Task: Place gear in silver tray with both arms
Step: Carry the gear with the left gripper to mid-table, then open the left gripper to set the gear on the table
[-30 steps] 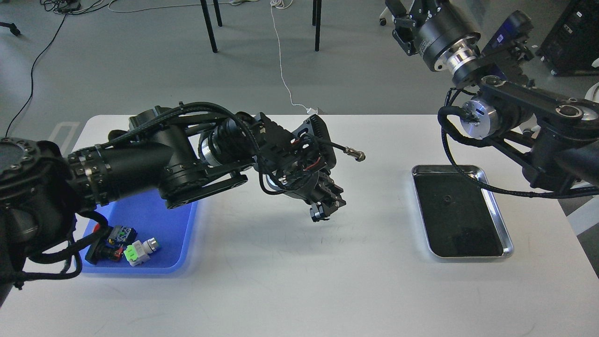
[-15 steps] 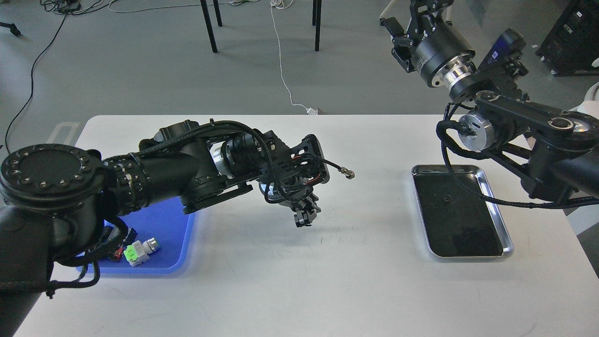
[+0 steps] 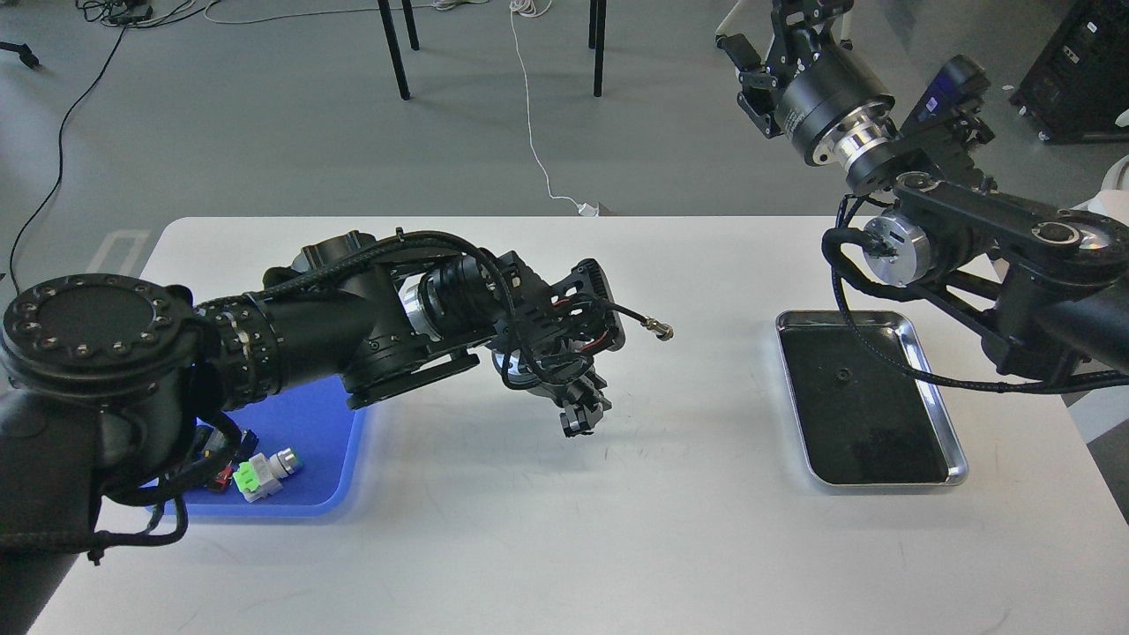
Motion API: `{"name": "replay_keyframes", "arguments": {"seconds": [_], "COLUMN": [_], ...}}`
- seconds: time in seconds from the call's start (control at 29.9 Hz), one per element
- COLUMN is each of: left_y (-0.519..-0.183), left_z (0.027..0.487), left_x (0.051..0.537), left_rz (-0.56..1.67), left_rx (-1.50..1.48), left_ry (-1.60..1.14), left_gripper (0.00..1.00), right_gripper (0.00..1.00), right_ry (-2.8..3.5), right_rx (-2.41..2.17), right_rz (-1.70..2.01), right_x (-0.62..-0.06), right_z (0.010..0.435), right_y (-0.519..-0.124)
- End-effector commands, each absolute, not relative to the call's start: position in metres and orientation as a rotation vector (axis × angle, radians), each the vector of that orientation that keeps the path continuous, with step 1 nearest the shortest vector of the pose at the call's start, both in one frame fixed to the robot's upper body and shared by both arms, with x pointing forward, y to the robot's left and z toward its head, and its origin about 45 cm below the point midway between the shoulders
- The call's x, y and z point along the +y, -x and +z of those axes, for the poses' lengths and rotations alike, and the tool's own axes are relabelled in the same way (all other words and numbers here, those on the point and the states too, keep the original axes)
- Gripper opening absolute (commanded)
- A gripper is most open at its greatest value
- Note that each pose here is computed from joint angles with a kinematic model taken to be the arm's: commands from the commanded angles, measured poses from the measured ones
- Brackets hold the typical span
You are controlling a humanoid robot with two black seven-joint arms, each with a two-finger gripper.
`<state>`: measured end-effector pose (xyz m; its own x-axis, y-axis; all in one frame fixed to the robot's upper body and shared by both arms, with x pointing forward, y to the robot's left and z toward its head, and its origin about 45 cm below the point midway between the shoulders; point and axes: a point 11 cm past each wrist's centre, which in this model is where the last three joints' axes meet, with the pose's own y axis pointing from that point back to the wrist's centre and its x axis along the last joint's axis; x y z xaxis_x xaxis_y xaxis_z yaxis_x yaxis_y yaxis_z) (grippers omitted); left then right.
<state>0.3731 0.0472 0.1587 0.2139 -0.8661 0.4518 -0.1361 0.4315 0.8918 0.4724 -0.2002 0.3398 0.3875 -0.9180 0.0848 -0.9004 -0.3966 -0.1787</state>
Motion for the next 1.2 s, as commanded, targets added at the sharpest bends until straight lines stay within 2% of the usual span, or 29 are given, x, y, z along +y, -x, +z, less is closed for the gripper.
{"name": "replay_keyframes", "arguments": {"seconds": [0.0, 0.4, 0.54, 0.64, 0.8, 1.0, 1.17], "left_y": [-0.367, -0.349, -0.349, -0.349, -0.349, -0.35, -0.35], "left_z": [0.154, 0.149, 0.147, 0.147, 0.144, 0.15, 0.181], "left_x": [0.047, 0.038, 0.039, 0.039, 0.042, 0.037, 0.012], "left_rz": [-0.68, -0.72, -0.72, -0.719, -0.718, -0.705, -0.589], "left_rx": [-1.272, -1.272, -1.268, -1.266, -1.257, -1.266, -1.207], "left_ry": [-1.02, -0.966, -0.967, -0.968, -0.974, -0.961, -0.838], "left_gripper": [0.16, 0.18, 0.22, 0.31, 0.65, 0.78, 0.85], "right_gripper": [0.99, 0.99, 0.99, 0.99, 0.99, 0.99, 0.99], "right_ry": [2.532, 2.533, 2.532, 2.532, 2.532, 2.527, 2.511], "right_rx": [1.673, 1.686, 1.688, 1.688, 1.688, 1.699, 1.747], "right_rz": [-0.25, -0.236, -0.237, -0.237, -0.237, -0.244, -0.268], "right_x": [-0.203, -0.206, -0.207, -0.207, -0.207, -0.211, -0.234], "right_z": [0.336, 0.33, 0.33, 0.33, 0.33, 0.331, 0.333], "right_y": [-0.472, -0.47, -0.47, -0.47, -0.47, -0.471, -0.472]}}
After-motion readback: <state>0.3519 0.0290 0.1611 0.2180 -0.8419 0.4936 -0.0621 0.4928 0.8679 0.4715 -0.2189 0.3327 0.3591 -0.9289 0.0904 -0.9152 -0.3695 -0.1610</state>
